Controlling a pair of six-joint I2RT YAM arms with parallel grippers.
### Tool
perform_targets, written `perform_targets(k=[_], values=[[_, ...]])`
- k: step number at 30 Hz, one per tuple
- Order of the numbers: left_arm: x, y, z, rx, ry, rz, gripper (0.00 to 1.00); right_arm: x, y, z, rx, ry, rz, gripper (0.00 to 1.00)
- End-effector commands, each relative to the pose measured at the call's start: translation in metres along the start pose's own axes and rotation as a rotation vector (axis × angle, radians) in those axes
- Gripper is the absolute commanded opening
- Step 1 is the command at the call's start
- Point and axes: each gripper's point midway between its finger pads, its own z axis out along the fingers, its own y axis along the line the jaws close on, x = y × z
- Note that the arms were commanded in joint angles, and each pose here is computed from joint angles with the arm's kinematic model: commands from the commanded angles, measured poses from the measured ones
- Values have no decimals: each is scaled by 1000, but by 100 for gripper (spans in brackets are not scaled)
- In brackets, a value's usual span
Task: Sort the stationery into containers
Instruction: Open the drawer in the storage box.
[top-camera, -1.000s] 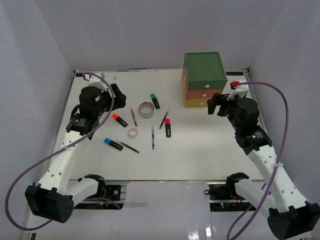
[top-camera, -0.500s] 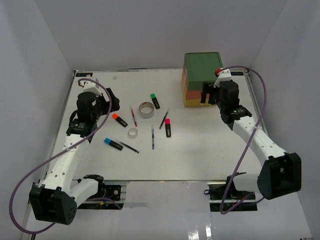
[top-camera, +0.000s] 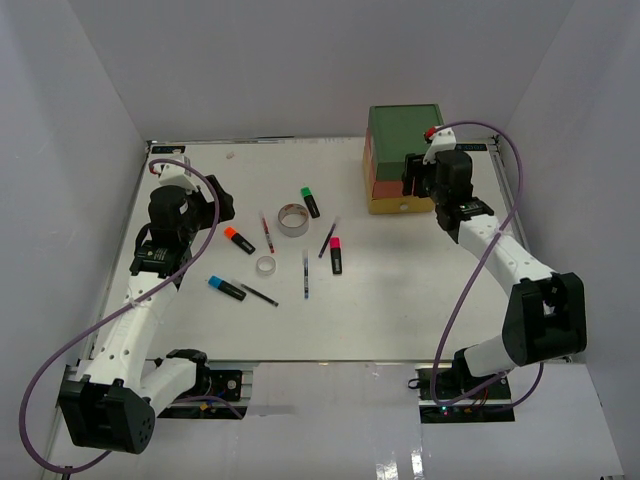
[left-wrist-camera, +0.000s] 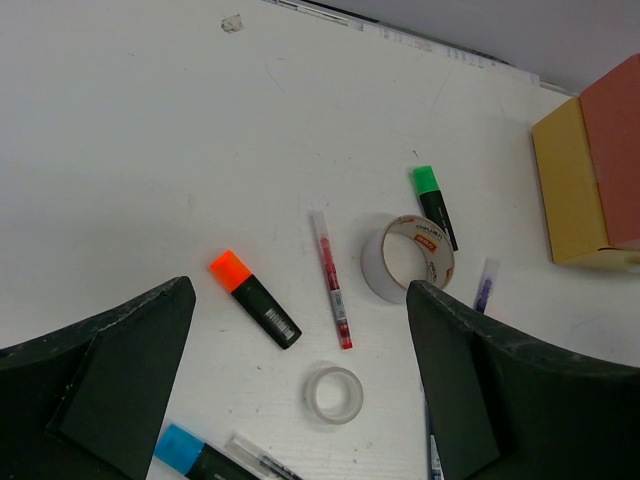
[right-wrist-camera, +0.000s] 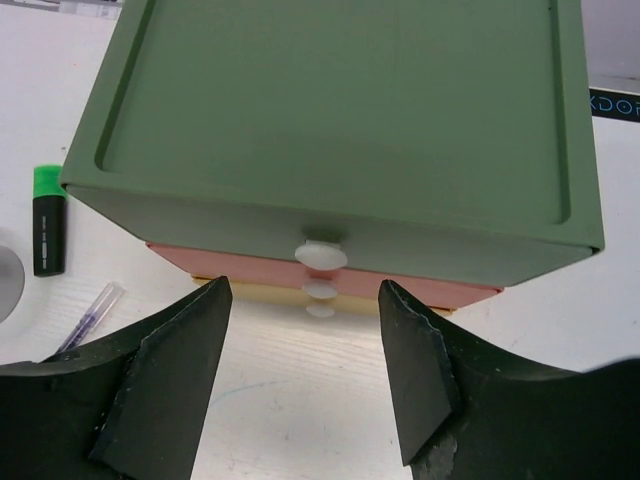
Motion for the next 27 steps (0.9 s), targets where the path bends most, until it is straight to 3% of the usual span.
perform_targets(k=[1,21,27], values=[[-9,-1,-4,8,-34,-6,98,-37,0,8,-5,-106,1,66],[-9,0,-5,7,-36,-4,98,-33,-2,29,6,-96,-1,58],[-7,0,-4,11,-29,-3,98,-40,-2,26,3,-114,-8,51]])
